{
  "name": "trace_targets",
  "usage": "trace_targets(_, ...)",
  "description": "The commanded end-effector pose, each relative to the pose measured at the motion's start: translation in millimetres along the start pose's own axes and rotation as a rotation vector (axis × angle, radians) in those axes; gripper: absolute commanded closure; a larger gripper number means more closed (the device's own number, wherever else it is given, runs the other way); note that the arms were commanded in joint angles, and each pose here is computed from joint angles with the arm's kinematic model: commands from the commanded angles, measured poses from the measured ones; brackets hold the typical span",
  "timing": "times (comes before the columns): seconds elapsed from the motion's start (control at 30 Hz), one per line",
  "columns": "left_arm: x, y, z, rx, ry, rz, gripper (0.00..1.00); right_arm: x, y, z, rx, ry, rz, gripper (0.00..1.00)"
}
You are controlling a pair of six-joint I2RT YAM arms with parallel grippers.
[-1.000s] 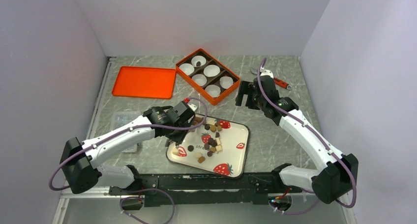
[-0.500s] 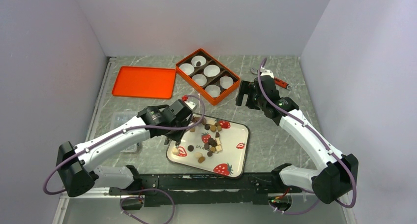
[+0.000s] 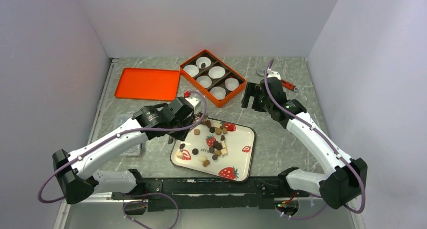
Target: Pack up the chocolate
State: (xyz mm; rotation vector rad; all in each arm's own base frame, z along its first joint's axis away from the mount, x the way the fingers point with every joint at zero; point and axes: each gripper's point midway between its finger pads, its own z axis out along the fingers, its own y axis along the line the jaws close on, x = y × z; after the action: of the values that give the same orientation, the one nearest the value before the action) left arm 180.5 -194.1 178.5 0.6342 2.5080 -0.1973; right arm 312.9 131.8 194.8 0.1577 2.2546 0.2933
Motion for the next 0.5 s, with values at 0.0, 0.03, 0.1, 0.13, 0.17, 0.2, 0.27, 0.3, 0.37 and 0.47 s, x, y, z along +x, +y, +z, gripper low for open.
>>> trace_targets(0.0, -32.4, -4.0, -17.6, 0.029, -0.103, 0.007, 0.61, -21.6, 4.6, -14.2, -0.023, -0.071, 0.005, 0.0)
trace_targets(0.03, -36.3, -3.3, -17.7, 0.028, -0.111, 0.007, 0.61, -21.9, 4.3, -14.7, -0.022, -0.072, 0.005, 0.0)
trace_targets(0.1, -46.7, -0.6, -18.2, 0.027, -0.128, 0.001, 0.61, -22.3, 3.6, -16.0, -0.019, -0.075, 0.006, 0.0)
trace_targets(0.13, -52.4, 1.0, -18.2, 0.024, -0.138, -0.002, 0.61, -23.0, 3.4, -17.0, -0.019, -0.077, 0.006, 0.0)
trace_targets(0.17, -58.6, 3.0, -18.0, 0.021, -0.147, -0.005, 0.61, -23.2, 3.0, -17.7, -0.018, -0.079, 0.006, 0.0)
trace_targets(0.2, -66.5, 5.7, -19.1, 0.016, -0.159, -0.011, 0.61, -23.9, 2.9, -18.3, -0.017, -0.081, 0.006, 0.0)
trace_targets(0.27, -79.7, 11.5, -20.0, -0.003, -0.171, -0.021, 0.61, -24.5, 2.5, -19.4, -0.016, -0.084, 0.007, 0.0)
trace_targets(0.3, -85.8, 14.7, -20.1, -0.014, -0.177, -0.026, 0.61, -25.2, 2.5, -20.1, -0.016, -0.086, 0.007, 0.0)
trace_targets(0.37, -97.8, 20.5, -19.4, -0.026, -0.195, -0.041, 0.6, -24.9, 2.3, -20.5, -0.016, -0.087, 0.009, 0.0)
trace_targets(0.47, -113.8, 30.4, -14.7, -0.041, -0.212, -0.068, 0.6, -25.2, 2.8, -20.9, -0.018, -0.087, 0.007, 0.0)
